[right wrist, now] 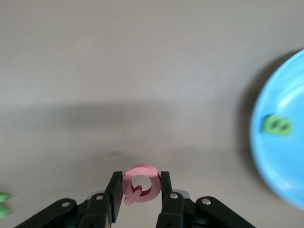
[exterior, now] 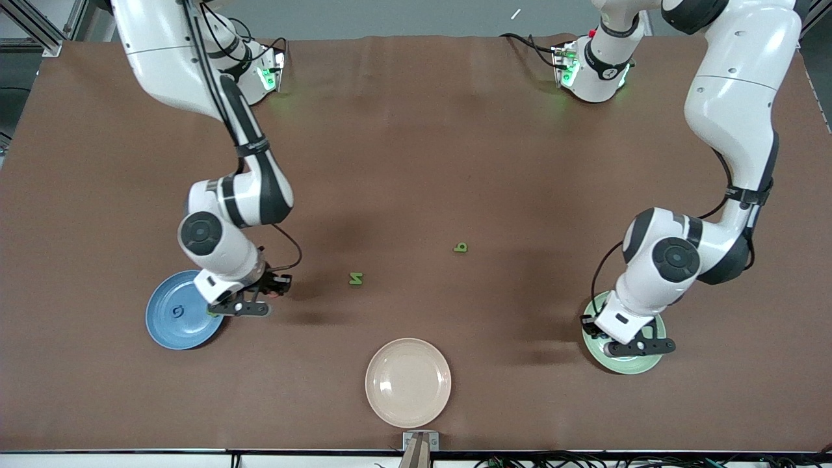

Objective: Sort uppercase to blue plate, lowercase to green plate
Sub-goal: 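Place the x on the green plate while the right gripper places pink a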

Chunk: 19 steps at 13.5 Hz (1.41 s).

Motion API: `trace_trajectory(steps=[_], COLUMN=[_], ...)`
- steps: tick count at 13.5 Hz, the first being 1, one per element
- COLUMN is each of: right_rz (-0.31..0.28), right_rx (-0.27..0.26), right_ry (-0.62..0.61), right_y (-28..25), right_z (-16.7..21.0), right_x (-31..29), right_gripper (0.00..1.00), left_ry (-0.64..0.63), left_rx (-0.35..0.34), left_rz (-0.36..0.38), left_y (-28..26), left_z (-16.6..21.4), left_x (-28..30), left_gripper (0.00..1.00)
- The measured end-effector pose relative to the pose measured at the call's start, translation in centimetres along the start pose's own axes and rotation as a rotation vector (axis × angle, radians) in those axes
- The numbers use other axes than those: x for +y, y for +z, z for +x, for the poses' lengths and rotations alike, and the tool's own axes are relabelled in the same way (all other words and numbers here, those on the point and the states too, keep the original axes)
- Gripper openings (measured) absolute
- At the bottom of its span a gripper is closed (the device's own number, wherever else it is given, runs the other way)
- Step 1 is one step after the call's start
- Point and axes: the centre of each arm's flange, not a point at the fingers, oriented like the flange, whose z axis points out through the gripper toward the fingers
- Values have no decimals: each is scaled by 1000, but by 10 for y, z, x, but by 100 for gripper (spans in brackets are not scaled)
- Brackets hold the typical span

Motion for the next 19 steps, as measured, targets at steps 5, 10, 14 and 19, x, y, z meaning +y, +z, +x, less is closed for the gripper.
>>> trace_trajectory(steps=[5, 10, 14, 19], right_rz=[-4, -11, -17, -6], right_rx=[5, -7, -61, -45], right_ry=[-108, -189, -193, -226], right_y=[-17, -10, 31, 35], right_z=[30, 33, 26, 31], right_x=[102, 189, 209, 184], right_gripper=[37, 37, 44, 91], left_ry=[30, 73, 67, -67], left_rx=[-18, -22, -18, -92], left_rz=[3, -3, -34, -99], left_y=[16, 21, 15, 2], left_z=[1, -1, -3, -34], left_x=[-35, -31, -5, 95], left_gripper=[26, 58, 79, 74])
